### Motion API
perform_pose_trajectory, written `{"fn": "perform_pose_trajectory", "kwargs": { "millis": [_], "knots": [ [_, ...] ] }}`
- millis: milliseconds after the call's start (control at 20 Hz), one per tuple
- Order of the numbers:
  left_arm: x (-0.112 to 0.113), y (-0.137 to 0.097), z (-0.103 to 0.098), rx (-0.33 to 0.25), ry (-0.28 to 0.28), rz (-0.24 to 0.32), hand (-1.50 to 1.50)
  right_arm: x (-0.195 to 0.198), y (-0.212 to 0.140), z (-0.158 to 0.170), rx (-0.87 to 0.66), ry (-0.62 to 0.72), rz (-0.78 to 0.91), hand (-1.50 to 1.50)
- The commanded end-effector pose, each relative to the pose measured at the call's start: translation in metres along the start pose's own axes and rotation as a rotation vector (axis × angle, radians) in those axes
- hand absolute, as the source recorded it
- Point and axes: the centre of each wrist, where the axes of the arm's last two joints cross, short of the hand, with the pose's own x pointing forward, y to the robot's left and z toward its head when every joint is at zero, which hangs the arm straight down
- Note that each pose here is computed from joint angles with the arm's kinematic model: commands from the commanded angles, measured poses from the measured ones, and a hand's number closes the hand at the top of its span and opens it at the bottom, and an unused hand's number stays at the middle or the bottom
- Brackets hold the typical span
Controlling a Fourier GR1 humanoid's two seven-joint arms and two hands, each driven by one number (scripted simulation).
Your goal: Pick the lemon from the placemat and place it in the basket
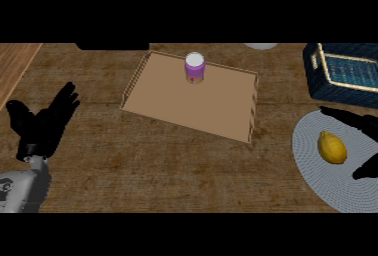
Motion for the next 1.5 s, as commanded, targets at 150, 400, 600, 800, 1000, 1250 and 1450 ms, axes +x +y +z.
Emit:
{"fn": "perform_pose_trajectory", "kwargs": {
  "millis": [150,400,600,800,1000,1250,1450],
  "knots": [
    [-0.01,0.003,0.015,0.001,0.0,0.002,0.0,0.003,0.019,0.006,0.037,-0.017,0.011,-1.5],
    [-0.003,0.012,0.007,0.006,-0.011,-0.013,0.0,-0.004,0.024,-0.014,0.026,-0.012,0.059,-1.5],
    [-0.009,0.01,0.004,-0.015,0.013,0.018,0.0,-0.014,0.025,0.003,0.093,-0.047,0.144,1.5],
    [0.0,0.02,0.008,-0.012,-0.011,0.0,0.0,-0.002,0.03,-0.025,0.094,-0.033,0.149,1.5],
    [0.005,-0.003,-0.003,-0.001,0.001,-0.014,0.0,0.0,0.043,-0.019,0.1,-0.074,0.162,1.5],
    [-0.01,0.007,0.004,0.05,0.008,0.004,0.0,0.054,0.094,-0.07,0.049,0.044,0.097,1.5],
    [-0.014,0.019,0.01,0.077,0.028,-0.007,0.0,0.091,0.108,-0.088,0.01,0.113,0.071,1.5]
  ]
}}
